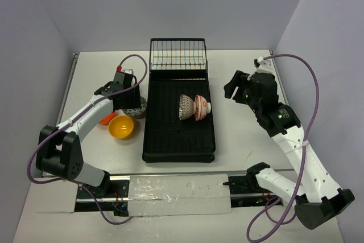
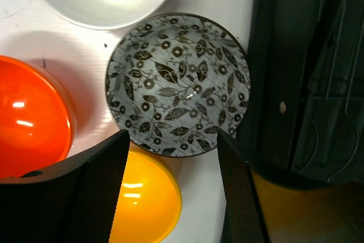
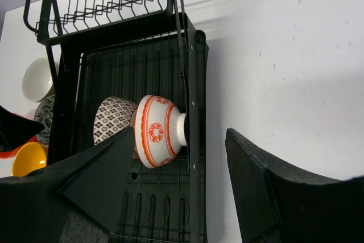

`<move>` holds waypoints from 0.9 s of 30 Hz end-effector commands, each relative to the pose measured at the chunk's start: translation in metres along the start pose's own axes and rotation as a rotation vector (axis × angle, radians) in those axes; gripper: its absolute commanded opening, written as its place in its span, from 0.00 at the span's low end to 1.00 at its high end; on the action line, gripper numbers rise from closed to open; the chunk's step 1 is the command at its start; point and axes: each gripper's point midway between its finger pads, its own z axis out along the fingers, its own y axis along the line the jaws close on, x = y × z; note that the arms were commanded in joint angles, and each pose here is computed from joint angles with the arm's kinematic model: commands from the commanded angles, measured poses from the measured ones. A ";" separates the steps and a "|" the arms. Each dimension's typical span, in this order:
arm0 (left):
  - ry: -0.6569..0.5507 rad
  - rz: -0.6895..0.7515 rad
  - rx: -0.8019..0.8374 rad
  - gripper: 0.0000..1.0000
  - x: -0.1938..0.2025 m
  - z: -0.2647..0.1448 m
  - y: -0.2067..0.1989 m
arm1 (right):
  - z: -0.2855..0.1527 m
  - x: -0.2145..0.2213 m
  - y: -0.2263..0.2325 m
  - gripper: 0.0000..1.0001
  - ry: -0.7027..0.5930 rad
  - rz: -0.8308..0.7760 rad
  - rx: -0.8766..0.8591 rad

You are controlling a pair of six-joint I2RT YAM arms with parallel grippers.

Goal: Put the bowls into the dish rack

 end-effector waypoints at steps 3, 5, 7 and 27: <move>-0.043 0.063 0.113 0.71 -0.008 -0.011 -0.016 | 0.001 -0.008 0.006 0.73 -0.032 -0.004 -0.023; -0.047 0.076 0.132 0.73 -0.006 -0.013 -0.017 | 0.002 -0.007 0.007 0.73 -0.029 -0.003 -0.023; -0.046 0.094 0.145 0.73 -0.004 -0.015 -0.018 | 0.003 -0.007 0.007 0.73 -0.026 -0.005 -0.023; 0.026 0.265 0.234 0.63 0.024 -0.009 -0.039 | 0.003 -0.004 0.010 0.73 -0.014 -0.009 -0.039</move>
